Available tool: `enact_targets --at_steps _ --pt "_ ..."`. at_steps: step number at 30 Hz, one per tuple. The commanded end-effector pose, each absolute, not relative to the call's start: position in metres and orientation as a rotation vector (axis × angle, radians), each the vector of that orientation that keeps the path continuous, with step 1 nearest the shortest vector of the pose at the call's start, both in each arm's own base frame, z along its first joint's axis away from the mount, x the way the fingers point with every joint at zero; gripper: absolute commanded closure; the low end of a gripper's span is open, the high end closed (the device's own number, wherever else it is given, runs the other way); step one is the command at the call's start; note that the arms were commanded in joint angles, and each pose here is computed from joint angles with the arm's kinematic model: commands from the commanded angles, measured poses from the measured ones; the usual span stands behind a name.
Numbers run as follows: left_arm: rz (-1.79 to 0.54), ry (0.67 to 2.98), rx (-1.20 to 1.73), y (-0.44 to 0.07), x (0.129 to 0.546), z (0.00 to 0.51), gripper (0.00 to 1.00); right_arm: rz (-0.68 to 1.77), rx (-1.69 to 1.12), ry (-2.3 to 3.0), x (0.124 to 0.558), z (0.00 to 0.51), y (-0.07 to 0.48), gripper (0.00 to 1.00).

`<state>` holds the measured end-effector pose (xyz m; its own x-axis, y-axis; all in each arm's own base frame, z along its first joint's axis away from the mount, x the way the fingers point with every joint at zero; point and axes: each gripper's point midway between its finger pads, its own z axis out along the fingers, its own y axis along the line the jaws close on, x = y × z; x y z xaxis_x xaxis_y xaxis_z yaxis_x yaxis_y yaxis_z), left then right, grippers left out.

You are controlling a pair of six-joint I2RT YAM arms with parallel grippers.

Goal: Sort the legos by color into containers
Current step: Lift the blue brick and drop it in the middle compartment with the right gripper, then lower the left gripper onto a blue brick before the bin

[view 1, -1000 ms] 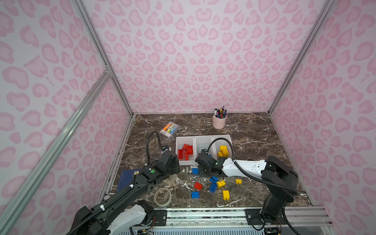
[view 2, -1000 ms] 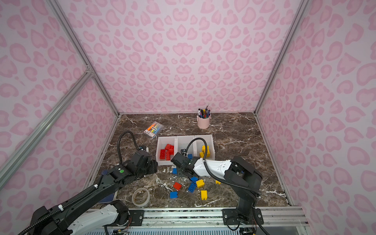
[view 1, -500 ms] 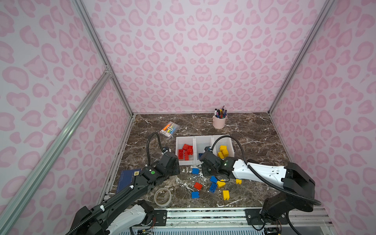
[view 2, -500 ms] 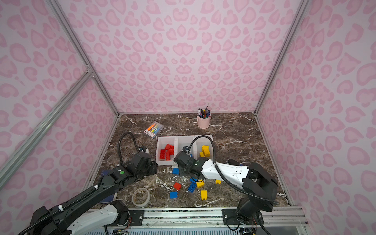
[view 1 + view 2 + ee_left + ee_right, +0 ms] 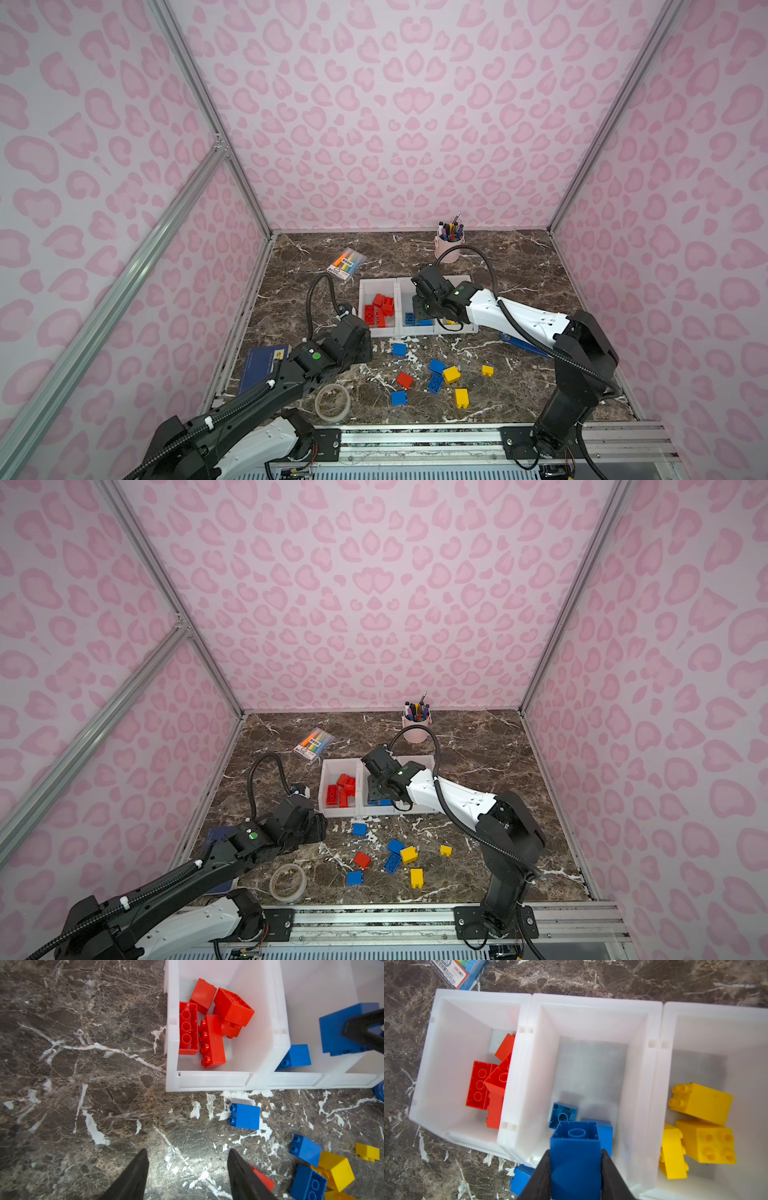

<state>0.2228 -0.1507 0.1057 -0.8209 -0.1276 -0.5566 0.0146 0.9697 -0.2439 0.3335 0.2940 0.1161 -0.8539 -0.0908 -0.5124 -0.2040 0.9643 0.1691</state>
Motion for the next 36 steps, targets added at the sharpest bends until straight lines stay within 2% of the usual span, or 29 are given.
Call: enact_targets --at_steps 1,3,6,36 --pt "-0.313 2.513 -0.1 -0.151 0.222 0.104 0.37 0.289 -0.251 2.602 0.337 0.115 0.295 0.49" --pt "-0.312 2.517 -0.094 -0.152 0.221 0.103 0.37 0.292 -0.246 2.598 0.338 0.118 0.294 0.43" --pt "-0.312 2.522 -0.087 -0.154 0.221 0.101 0.37 0.292 -0.236 2.592 0.337 0.121 0.291 0.39" --pt "-0.358 2.58 0.063 -0.195 0.221 0.088 0.36 0.321 -0.144 2.555 0.308 0.138 0.258 0.38"
